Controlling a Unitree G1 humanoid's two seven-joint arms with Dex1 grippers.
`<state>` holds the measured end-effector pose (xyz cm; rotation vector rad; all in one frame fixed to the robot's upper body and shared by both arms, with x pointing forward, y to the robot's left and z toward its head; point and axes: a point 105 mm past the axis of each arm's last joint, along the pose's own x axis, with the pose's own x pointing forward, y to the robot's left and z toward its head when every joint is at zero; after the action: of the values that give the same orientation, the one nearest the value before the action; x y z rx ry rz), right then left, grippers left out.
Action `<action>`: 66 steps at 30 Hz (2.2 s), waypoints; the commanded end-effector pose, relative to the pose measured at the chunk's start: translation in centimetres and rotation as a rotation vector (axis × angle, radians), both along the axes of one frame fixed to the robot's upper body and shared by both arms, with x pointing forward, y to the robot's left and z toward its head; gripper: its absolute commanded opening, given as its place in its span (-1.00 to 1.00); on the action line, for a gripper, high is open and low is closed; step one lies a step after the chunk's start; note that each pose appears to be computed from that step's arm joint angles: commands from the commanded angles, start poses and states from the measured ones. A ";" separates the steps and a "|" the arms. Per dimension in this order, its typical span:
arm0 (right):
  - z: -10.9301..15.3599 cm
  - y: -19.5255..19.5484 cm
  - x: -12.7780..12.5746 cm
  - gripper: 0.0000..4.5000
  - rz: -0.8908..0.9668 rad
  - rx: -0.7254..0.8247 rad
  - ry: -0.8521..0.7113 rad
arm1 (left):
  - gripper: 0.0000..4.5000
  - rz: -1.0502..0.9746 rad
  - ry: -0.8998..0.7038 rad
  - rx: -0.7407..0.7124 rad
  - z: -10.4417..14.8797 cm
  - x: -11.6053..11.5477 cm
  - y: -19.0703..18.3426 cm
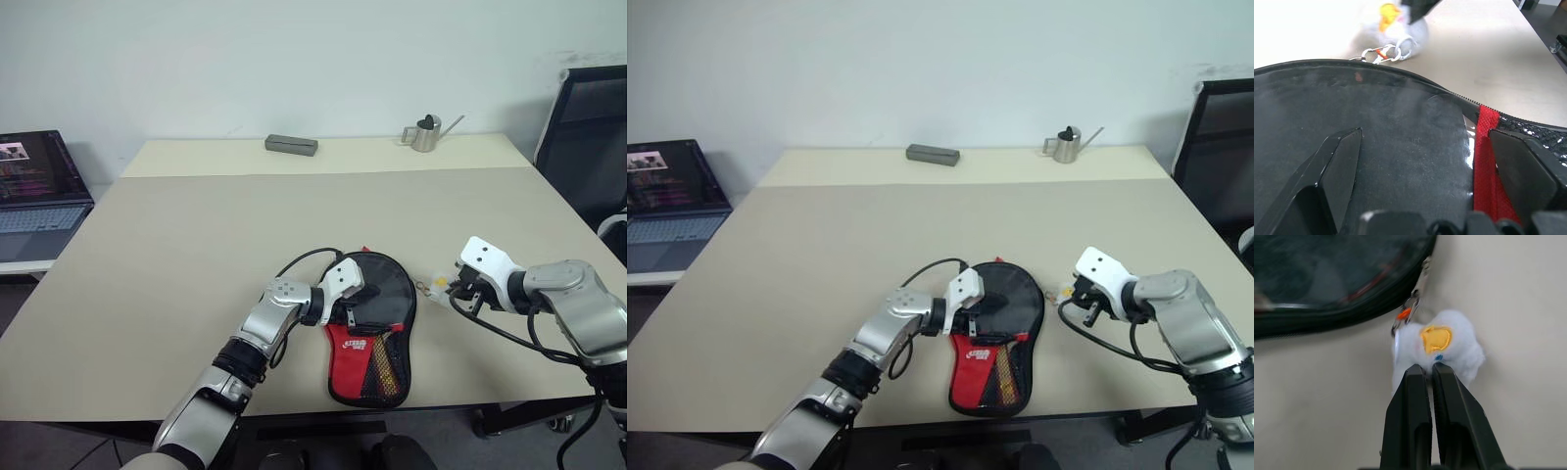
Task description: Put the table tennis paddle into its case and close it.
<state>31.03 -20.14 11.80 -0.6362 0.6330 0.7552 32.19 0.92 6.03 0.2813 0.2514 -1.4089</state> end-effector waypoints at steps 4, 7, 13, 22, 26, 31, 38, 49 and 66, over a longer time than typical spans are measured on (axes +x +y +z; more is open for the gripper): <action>0.3 0.7 -1.8 -0.99 0.048 0.014 0.031 | 1.00 0.045 0.181 0.181 -6.3 -1.6 2.3; 0.9 1.1 -1.8 -0.99 0.024 0.088 0.052 | 1.00 0.045 0.182 0.181 -6.3 -1.7 2.3; 2.8 0.3 -1.4 -0.44 -0.008 0.133 0.067 | 1.00 0.048 0.182 0.182 -6.4 -1.6 2.3; 5.8 -1.2 2.0 0.29 -0.121 0.248 -0.020 | 1.00 0.047 0.183 0.178 -6.4 -1.6 2.2; 5.6 -1.2 3.7 0.29 -0.142 0.241 -0.061 | 1.00 0.044 0.184 0.178 -6.4 -1.7 2.1; 4.2 -0.6 4.9 0.29 -0.167 0.256 -0.031 | 1.00 0.043 0.183 0.178 -6.3 -1.6 2.1; 1.6 -0.8 5.9 0.29 -0.191 0.233 0.013 | 1.00 0.046 0.183 0.180 -6.4 -1.6 2.1; -0.9 -0.4 4.5 0.46 -0.159 0.249 0.140 | 1.00 0.056 0.182 0.184 -6.4 -1.5 2.4; -2.4 -0.9 3.5 0.59 -0.160 0.213 0.186 | 1.00 0.063 0.178 0.188 -6.4 -1.5 2.6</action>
<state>34.64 -20.72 9.15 -0.2994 0.7571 0.7339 32.19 0.73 5.94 0.2866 0.2526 -1.4160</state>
